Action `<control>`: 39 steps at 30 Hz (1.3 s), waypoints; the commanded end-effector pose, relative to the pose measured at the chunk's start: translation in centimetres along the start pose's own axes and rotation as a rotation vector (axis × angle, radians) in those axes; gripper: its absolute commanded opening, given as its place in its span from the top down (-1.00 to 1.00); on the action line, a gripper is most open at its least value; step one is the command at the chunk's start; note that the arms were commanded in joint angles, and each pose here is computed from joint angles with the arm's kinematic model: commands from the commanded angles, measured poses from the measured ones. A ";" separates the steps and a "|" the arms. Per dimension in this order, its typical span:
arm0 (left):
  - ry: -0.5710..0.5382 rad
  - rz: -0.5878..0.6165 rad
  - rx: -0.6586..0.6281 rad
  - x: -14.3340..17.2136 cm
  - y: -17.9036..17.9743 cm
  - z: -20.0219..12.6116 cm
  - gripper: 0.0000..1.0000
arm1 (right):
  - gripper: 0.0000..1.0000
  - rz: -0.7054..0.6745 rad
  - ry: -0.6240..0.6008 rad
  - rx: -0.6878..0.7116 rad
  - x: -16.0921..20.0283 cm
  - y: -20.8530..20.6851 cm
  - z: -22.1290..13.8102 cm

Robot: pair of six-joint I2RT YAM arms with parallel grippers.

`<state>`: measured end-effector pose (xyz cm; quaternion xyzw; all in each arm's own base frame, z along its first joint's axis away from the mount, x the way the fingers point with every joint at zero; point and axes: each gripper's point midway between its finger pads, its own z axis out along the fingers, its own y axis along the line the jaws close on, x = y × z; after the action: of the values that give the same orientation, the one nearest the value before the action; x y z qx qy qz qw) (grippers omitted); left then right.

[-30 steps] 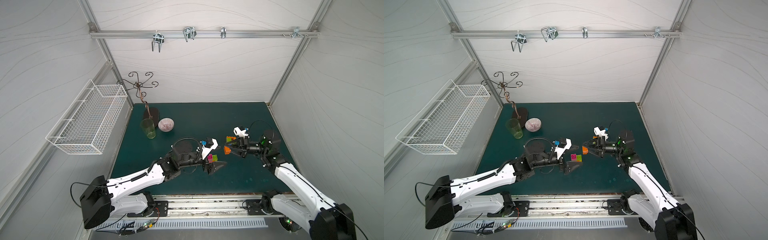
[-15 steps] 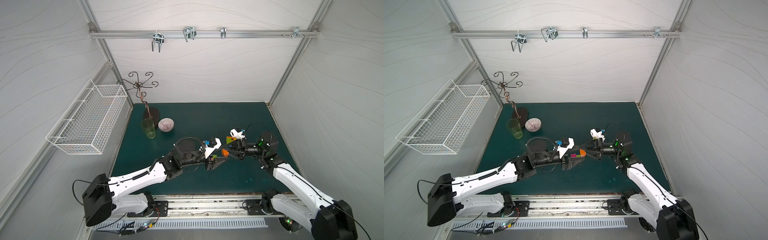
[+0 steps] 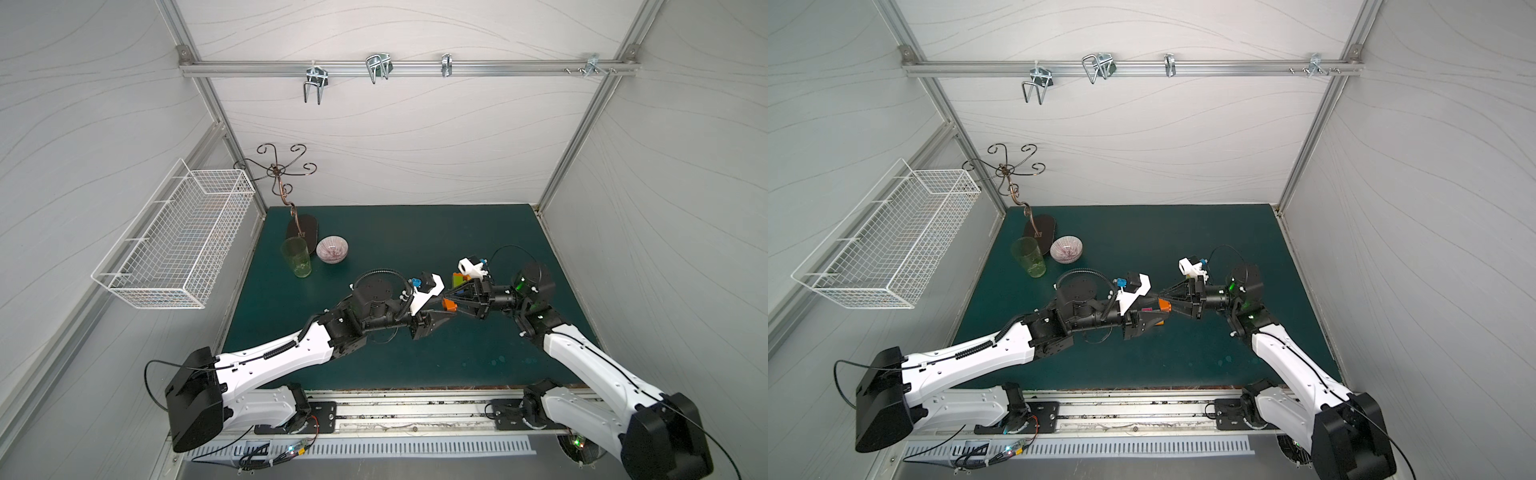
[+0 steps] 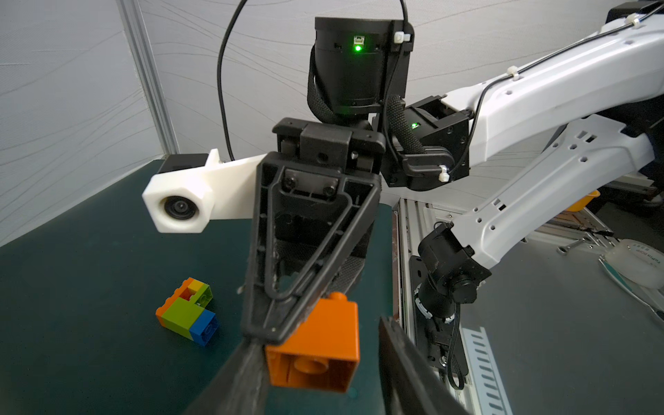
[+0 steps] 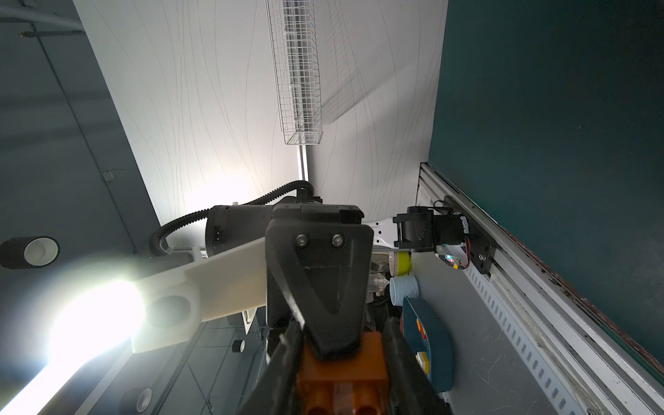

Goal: Assemble the letter p with lego
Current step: Pick up the lego brick from the center of the board, then assemble the lego brick with the lego brick.

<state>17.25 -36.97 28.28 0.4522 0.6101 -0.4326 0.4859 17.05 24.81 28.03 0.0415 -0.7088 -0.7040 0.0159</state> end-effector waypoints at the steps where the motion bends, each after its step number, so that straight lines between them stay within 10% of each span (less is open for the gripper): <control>1: -0.048 0.042 0.025 -2.3 -0.8 -0.2 -0.02 | 0.49 -0.036 0.002 -0.017 -0.1 0.7 0.2; 14: -0.028 0.054 0.043 -2.4 -1.1 0.0 0.38 | 0.45 -0.028 0.006 -0.019 -0.3 0.4 0.4; 25: 0.125 -0.090 -0.092 -1.8 0.5 -1.4 0.44 | -0.97 -0.030 -0.093 0.137 -1.3 -2.9 -2.0; 39: 0.811 -0.061 -0.354 8.3 4.8 -5.5 0.44 | -0.98 -0.099 -0.494 0.655 -3.8 -9.5 -11.8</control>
<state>19.72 -31.99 22.78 0.4333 0.8169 -0.2154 0.3139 22.69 15.17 20.59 -0.0879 -0.8459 -0.4925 -0.1851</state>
